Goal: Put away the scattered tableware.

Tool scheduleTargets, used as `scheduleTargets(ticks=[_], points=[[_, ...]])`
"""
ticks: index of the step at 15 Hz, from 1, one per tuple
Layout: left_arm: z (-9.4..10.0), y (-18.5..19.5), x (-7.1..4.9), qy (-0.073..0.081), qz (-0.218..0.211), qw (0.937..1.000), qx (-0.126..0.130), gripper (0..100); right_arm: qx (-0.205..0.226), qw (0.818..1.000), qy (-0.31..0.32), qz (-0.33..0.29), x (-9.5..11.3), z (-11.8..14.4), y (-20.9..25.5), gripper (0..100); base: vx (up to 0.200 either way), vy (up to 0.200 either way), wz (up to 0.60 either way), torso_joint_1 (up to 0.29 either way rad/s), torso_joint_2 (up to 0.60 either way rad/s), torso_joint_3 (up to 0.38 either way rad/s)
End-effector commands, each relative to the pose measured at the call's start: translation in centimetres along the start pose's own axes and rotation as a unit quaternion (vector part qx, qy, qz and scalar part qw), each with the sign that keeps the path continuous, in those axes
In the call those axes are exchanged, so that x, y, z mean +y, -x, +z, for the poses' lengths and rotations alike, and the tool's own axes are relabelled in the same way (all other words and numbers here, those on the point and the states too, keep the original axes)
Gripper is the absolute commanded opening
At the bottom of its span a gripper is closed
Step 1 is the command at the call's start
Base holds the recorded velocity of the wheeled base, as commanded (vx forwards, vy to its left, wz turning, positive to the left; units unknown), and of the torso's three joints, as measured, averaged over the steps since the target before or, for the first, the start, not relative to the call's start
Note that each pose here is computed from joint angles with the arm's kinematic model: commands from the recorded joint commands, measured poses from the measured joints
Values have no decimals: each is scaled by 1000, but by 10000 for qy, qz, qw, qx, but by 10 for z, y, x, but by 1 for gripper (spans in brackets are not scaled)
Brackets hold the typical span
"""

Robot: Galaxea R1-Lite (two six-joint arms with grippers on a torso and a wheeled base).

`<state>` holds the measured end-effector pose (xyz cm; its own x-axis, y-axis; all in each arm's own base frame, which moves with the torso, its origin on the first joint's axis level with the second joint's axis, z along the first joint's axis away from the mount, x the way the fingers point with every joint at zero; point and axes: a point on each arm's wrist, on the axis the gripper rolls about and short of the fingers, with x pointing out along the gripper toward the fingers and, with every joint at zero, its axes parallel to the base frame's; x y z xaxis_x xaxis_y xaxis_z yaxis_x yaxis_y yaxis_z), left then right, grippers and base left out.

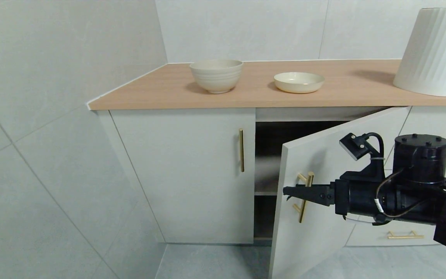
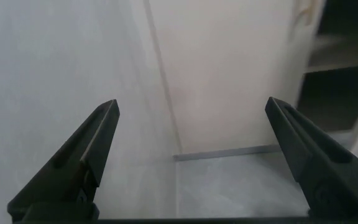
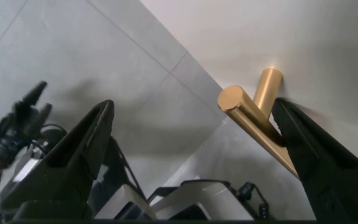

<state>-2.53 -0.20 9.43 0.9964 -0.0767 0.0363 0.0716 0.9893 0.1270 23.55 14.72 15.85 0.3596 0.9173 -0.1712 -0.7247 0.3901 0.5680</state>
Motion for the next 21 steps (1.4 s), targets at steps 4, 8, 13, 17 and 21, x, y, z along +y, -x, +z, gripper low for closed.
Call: scheduleTargets(ticks=[4,8,13,17,21], points=[[88,-88,13,448,-1294,9806,1403,100,142,9998,-65,137,6,-9,10,100,0,0,0,0,0,0],[122,-192,-15,778,-2397,9539,1630,100,168,9997,-90,124,7,-12,13,100,0,0,0,0,0,0],[97,-258,-64,851,-2982,9321,1873,0,174,9997,-101,112,6,-12,13,100,0,0,0,0,0,0],[80,-285,-103,1156,-3290,9232,1613,0,179,9997,-92,119,7,-13,13,100,0,0,0,0,0,0],[54,-310,-135,1191,-3519,9120,1739,0,147,9998,-62,135,9,-12,15,100,0,0,0,0,0,0]])
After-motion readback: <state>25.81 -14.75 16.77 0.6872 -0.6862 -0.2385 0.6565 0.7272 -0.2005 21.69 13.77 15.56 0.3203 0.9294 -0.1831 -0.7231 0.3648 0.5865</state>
